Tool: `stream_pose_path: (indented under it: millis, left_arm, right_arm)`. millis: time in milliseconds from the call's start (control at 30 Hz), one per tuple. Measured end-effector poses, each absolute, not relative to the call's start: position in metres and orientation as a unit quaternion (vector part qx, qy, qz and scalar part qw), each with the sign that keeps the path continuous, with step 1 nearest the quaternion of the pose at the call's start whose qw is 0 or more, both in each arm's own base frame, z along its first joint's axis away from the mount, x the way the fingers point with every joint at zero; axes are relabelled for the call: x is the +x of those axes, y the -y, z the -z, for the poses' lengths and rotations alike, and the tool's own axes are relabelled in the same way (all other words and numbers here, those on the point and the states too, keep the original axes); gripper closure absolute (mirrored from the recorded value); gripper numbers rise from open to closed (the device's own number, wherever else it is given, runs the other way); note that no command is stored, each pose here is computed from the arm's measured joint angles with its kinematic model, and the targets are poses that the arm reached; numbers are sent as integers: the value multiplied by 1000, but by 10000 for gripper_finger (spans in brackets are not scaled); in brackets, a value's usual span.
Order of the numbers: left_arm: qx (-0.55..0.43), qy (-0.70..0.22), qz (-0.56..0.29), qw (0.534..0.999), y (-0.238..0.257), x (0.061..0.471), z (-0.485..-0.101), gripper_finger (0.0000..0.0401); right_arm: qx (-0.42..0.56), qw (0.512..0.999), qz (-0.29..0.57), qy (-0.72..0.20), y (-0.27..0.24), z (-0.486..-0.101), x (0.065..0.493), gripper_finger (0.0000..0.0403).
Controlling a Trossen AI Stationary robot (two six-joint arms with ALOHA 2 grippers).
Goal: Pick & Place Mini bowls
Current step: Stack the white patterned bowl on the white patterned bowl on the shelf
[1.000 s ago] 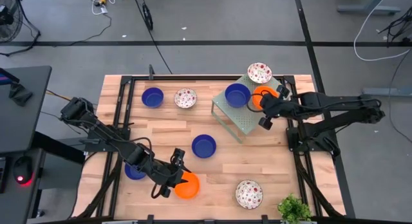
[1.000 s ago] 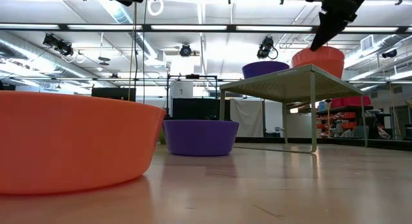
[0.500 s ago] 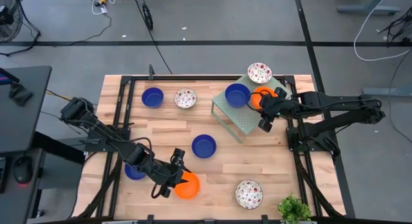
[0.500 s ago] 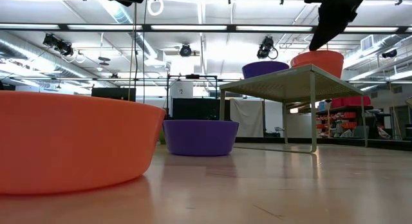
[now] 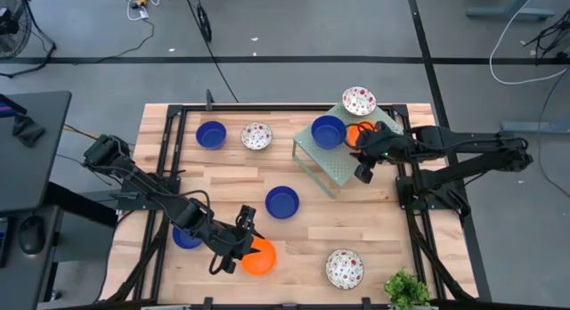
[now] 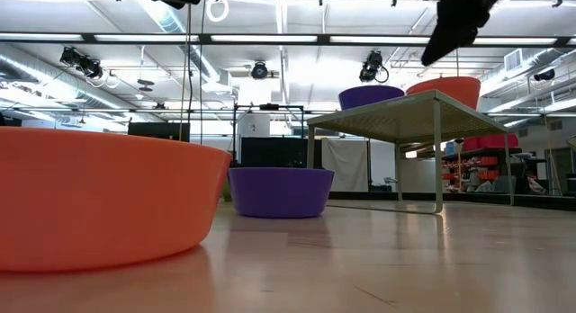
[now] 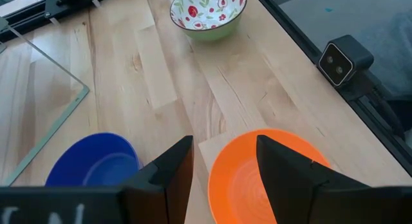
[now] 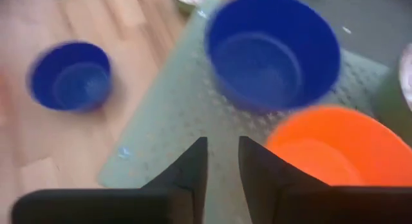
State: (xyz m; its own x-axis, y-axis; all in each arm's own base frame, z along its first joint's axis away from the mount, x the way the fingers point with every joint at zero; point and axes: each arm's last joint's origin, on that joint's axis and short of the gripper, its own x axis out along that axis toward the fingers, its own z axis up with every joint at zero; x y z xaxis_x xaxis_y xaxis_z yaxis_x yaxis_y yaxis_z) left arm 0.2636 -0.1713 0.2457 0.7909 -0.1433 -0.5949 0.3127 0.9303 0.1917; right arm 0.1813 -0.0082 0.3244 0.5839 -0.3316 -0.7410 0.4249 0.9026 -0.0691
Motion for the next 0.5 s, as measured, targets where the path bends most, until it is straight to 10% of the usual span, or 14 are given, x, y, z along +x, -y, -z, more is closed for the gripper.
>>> stream_pose_path:
  millis: [500]
  left_arm:
    - [142,-299,122,936,171,264,-246,227]
  right_arm:
    - [58,932,-111,-341,-173,-279,243,360]
